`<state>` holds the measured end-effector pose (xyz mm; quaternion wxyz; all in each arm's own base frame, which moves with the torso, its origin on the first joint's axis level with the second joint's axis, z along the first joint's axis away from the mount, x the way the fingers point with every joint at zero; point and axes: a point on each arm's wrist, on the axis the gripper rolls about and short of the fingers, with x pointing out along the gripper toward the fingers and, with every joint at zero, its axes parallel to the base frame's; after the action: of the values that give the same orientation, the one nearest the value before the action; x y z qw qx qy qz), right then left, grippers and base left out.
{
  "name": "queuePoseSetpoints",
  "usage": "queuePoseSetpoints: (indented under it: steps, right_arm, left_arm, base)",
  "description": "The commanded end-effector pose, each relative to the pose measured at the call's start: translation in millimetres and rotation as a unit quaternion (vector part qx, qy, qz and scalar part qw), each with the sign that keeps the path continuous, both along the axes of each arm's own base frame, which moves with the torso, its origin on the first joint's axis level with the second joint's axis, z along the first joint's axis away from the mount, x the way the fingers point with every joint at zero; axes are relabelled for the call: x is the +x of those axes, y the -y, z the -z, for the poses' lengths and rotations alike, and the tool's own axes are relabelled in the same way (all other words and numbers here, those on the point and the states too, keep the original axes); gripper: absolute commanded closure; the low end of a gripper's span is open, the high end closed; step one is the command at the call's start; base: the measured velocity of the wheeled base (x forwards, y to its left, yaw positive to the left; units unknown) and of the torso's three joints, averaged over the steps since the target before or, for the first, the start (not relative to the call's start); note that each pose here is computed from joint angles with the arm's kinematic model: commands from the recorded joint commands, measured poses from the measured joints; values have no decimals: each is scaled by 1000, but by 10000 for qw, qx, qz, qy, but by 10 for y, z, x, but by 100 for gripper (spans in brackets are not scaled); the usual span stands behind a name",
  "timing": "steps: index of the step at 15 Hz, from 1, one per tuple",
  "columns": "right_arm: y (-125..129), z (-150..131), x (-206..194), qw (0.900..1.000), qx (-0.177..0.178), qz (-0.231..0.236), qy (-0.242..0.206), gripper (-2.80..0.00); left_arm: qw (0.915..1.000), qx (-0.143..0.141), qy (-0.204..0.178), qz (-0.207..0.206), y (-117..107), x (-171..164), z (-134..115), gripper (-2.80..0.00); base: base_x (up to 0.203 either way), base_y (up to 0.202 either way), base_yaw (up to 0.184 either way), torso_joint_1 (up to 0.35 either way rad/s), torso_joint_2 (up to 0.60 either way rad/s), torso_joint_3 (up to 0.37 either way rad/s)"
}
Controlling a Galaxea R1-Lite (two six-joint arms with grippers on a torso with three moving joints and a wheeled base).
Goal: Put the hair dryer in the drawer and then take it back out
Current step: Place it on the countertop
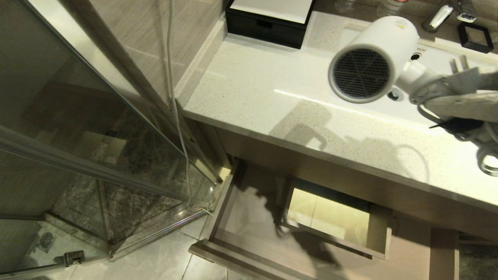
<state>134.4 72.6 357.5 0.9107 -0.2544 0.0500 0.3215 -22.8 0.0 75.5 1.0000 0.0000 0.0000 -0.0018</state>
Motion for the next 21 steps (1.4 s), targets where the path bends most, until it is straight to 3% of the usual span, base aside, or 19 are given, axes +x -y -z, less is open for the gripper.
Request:
queuePoseSetpoints:
  steps: [1, 5, 10, 21]
  right_arm:
    - [-476, 79, 493, 9982, -189, -476, -326, 0]
    - [-826, 135, 725, 9961, -180, -814, -286, 0]
    - [-1135, 256, 1045, 9958, -175, -885, -180, 0]
    - [-1473, 430, 1592, 9993, -34, -138, 352, 0]
  left_arm:
    - [10000, 0, -8, -3, 0, 1, 4, 0]
    - [10000, 0, -8, -3, 0, 1, 4, 0]
    - [10000, 0, -8, -3, 0, 1, 4, 0]
    - [10000, 0, -8, -3, 0, 1, 4, 0]
  base:
    - [0, 0, 0, 0, 0, 0]
    - [0, 0, 0, 0, 0, 0]
    - [0, 0, 0, 0, 0, 0]
    - [0, 0, 0, 0, 0, 0]
